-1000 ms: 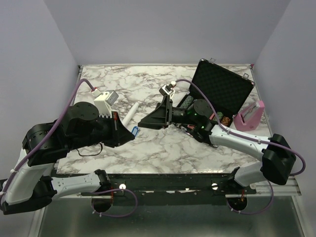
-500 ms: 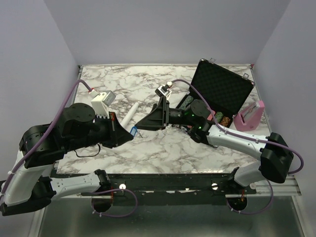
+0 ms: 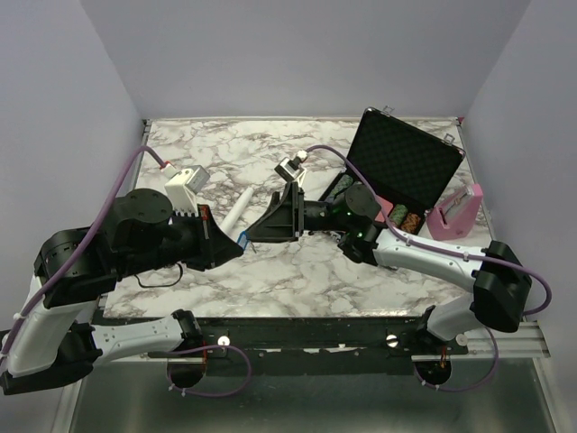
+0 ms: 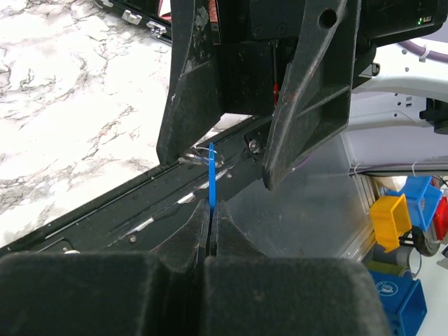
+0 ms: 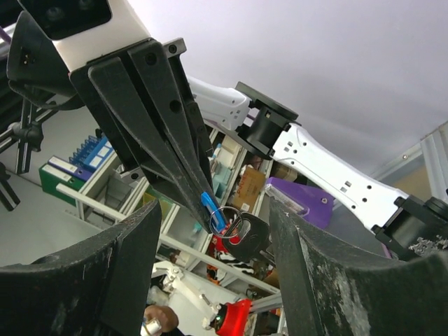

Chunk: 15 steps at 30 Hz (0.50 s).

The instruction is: Remove the keys from the keyring

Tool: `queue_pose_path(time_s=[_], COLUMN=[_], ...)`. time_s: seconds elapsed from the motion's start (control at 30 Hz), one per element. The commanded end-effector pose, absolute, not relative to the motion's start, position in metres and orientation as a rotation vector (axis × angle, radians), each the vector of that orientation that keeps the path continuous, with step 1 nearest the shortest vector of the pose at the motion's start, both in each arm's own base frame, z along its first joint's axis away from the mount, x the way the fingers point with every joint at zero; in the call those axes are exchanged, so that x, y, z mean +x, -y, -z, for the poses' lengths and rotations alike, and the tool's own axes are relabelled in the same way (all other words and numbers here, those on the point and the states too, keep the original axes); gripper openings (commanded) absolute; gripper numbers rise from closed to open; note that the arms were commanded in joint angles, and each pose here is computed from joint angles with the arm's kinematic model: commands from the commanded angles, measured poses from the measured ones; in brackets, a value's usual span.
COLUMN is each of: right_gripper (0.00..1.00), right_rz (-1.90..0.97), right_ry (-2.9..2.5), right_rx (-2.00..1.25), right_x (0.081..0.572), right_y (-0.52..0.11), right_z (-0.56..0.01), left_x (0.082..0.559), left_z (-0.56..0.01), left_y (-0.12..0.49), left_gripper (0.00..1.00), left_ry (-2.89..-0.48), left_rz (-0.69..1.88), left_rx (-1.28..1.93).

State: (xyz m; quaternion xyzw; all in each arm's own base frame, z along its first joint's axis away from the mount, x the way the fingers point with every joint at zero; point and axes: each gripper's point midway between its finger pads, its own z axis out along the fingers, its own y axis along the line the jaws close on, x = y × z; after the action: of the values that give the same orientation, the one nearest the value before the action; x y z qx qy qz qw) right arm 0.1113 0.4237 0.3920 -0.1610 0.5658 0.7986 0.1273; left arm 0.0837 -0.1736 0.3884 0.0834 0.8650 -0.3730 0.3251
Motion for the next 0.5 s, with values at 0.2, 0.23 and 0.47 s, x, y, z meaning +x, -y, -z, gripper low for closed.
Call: queue_pose_path(time_s=[0.2, 0.23, 0.47], right_gripper=[0.68, 0.68, 0.68], right_rz=[-2.361, -2.364, -2.365], right_ry=[-1.523, -1.515, -1.492], right_rx=[-0.632, -0.643, -0.667], right_x=[0.085, 0.083, 0.076], right_y=[-0.422, -0.421, -0.416], right_z=[-0.41, -0.411, -0.415], left_x=[0.082, 0.083, 0.085], left_z=[-0.381, -0.381, -0.383], left_y=[0.154, 0.153, 0.147], left_gripper=[0.0, 0.0, 0.0], left_ry=[-2.31, -2.308, -2.304], left_rz=[0.902, 0.895, 0.876], left_rx=[0.155, 0.143, 0.108])
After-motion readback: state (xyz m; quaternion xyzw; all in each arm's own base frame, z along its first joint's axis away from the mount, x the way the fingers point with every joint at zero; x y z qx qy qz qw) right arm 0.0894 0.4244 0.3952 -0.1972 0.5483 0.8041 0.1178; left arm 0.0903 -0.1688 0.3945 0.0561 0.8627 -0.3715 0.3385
